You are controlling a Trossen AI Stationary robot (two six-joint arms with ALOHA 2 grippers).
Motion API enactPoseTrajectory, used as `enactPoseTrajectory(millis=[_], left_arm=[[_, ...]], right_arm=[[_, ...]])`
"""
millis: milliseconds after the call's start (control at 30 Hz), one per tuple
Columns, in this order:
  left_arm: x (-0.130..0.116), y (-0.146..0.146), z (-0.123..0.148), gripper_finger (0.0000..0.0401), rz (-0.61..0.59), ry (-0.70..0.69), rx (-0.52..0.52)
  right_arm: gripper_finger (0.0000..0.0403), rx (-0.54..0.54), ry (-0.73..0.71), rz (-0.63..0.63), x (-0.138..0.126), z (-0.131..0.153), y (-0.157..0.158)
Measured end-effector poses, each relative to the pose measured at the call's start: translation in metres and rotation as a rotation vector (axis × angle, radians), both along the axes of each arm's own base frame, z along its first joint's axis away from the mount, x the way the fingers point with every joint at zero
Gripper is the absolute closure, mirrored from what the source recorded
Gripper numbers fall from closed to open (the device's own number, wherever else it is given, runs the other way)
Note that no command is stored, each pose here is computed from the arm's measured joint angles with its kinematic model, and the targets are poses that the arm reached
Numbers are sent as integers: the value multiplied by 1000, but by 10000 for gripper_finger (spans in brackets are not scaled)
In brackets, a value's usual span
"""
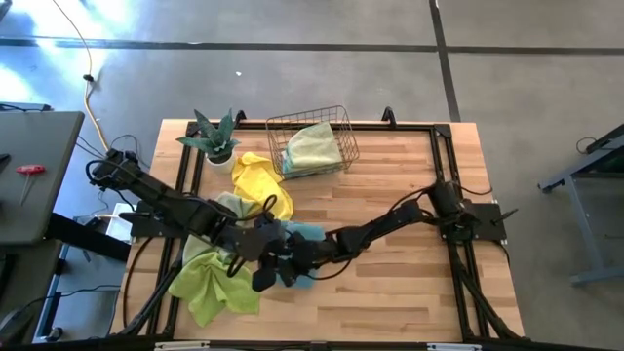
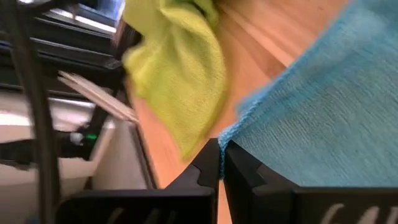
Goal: Fold microfiber towels
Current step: Fold the blue microfiber cloth, then put the blue microfiber cloth in the basket
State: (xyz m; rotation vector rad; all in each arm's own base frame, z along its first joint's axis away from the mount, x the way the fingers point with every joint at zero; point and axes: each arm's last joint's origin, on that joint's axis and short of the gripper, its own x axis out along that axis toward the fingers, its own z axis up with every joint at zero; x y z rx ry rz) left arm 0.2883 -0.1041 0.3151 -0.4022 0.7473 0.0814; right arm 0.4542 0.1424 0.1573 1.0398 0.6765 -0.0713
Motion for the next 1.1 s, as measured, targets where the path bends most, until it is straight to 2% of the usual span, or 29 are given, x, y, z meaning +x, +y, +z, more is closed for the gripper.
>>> enactPoseTrajectory(millis=[333, 433, 600, 700, 800, 967, 1100], left_arm=[[0, -1, 0, 284, 0, -5, 1], [0, -1, 0, 284, -1, -5, 1], [0, -1, 0, 284, -1, -6, 7], [0, -1, 0, 284, -3, -4, 10], [-1, -2, 0, 284, -6, 4, 13], [-6, -5, -4, 284, -15, 49, 28], [-9, -8, -5, 284, -22, 66, 42]], right_arm=[[395, -40, -15, -5, 0, -7, 5], [364, -39, -18, -4, 0, -7, 6], [290, -34, -13, 10, 1, -8, 5], [258, -33, -22, 111, 2, -5, -1], [243, -45, -34, 193, 0, 6, -7], [246, -246, 39, 269, -16, 19, -4], [257, -458, 139, 254, -32, 18, 4]])
